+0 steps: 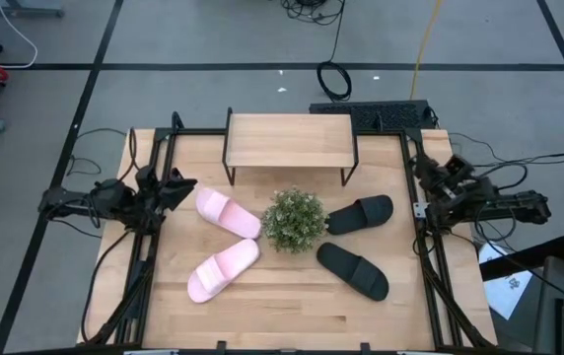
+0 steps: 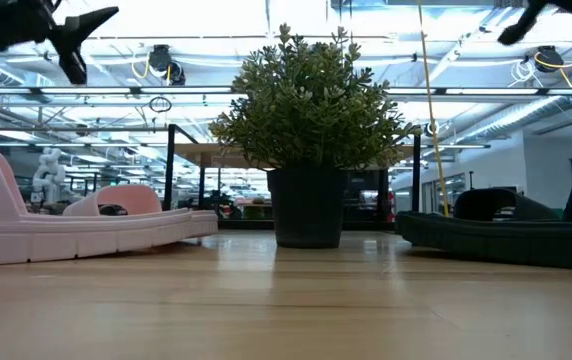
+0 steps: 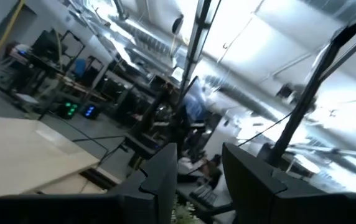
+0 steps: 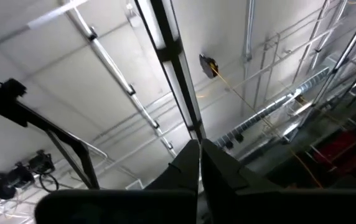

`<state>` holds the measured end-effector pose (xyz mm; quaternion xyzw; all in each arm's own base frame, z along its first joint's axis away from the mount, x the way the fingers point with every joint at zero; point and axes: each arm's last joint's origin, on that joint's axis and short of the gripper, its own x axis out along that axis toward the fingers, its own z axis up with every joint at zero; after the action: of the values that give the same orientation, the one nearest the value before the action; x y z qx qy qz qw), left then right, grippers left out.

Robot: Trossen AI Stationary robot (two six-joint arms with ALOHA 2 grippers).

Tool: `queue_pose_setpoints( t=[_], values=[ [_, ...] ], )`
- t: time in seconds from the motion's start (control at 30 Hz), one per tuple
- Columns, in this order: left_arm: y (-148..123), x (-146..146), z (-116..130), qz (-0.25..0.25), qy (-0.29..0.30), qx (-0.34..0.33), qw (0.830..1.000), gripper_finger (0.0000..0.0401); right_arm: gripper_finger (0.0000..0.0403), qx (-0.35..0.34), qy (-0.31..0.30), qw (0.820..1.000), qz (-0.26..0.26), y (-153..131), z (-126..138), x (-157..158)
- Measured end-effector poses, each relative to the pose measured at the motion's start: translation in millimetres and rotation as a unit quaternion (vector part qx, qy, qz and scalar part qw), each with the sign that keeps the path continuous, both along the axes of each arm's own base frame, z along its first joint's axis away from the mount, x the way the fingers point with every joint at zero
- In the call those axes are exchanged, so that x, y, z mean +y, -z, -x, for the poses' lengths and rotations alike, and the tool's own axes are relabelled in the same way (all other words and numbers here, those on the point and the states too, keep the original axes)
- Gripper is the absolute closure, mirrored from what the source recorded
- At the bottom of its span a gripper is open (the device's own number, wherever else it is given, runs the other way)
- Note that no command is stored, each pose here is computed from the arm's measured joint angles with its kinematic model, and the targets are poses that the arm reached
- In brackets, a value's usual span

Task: Pick and place slides into the shelf
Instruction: Put the top pink slipper on the shelf

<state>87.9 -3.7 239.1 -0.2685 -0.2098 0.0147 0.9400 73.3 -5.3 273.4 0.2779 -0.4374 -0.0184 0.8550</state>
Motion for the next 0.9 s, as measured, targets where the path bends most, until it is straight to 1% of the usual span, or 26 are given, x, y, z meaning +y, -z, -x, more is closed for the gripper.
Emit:
queue_pose_setpoints(
  t=[0.1, 0.2, 0.27, 0.33, 0.4, 0.43, 0.5, 0.57, 0.63, 0.7, 0.77, 0.83, 0.9],
  values=[
    [-27.6, -0.5, -3.9, -0.022, -0.008, 0.035, 0.999, 0.0267, 0.0394, 0.008, 0.021, 1.0, 0.017, -11.5, -1.7, 0.1],
    [-59.3, -1.4, -14.4, -0.049, -0.019, 0.107, 0.993, 0.0268, 0.0394, 0.008, 0.036, 0.999, 0.029, -19.5, -2.5, 0.1],
    [-79.6, -2.1, -24.6, -0.059, -0.026, 0.173, 0.983, 0.0268, 0.0394, 0.019, 0.04, 0.998, 0.033, -19.3, -5.1, 0.2],
    [-97.3, -3.0, -35.3, -0.062, -0.031, 0.251, 0.965, 0.0268, 0.0394, 0.022, 0.04, 0.998, 0.034, -19.0, -6.1, 0.3],
    [-110.2, -4.0, -45.8, -0.049, -0.032, 0.334, 0.941, 0.0268, 0.0394, 0.02, 0.04, 0.998, 0.034, -19.6, -5.8, 0.3],
    [-114.2, -4.7, -51.6, -0.037, -0.032, 0.378, 0.925, 0.0268, 0.0394, 0.021, 0.04, 0.998, 0.034, -19.7, -5.9, 0.3],
    [-118.3, -5.9, -60.7, -0.003, -0.037, 0.465, 0.884, 0.0268, 0.0394, 0.022, 0.041, 0.998, 0.034, -19.5, -6.0, 0.2],
    [-118.6, -7.6, -70.6, 0.038, -0.048, 0.538, 0.841, 0.0268, 0.0394, 0.025, 0.048, 0.998, 0.04, -19.6, -6.0, 0.2],
    [-114.9, -10.3, -79.9, 0.077, -0.063, 0.595, 0.797, 0.0268, 0.0394, 0.029, 0.059, 0.997, 0.049, -19.5, -6.0, 0.2],
    [-108.9, -14.2, -90.2, 0.103, -0.067, 0.633, 0.764, 0.0268, 0.0394, 0.034, 0.072, 0.995, 0.06, -19.5, -6.0, 0.2],
    [-99.6, -19.6, -101.4, 0.12, -0.062, 0.657, 0.742, 0.0268, 0.0394, 0.038, 0.086, 0.993, 0.071, -19.8, -5.9, 0.2],
    [-90.9, -25.3, -111.8, 0.124, -0.058, 0.674, 0.726, 0.0268, 0.0394, 0.043, 0.099, 0.991, 0.082, -19.8, -5.9, 0.2],
    [-83.8, -29.1, -119.8, 0.127, -0.064, 0.685, 0.715, 0.0268, 0.0394, 0.049, 0.114, 0.988, 0.093, -19.8, -5.9, 0.1]
  ],
)
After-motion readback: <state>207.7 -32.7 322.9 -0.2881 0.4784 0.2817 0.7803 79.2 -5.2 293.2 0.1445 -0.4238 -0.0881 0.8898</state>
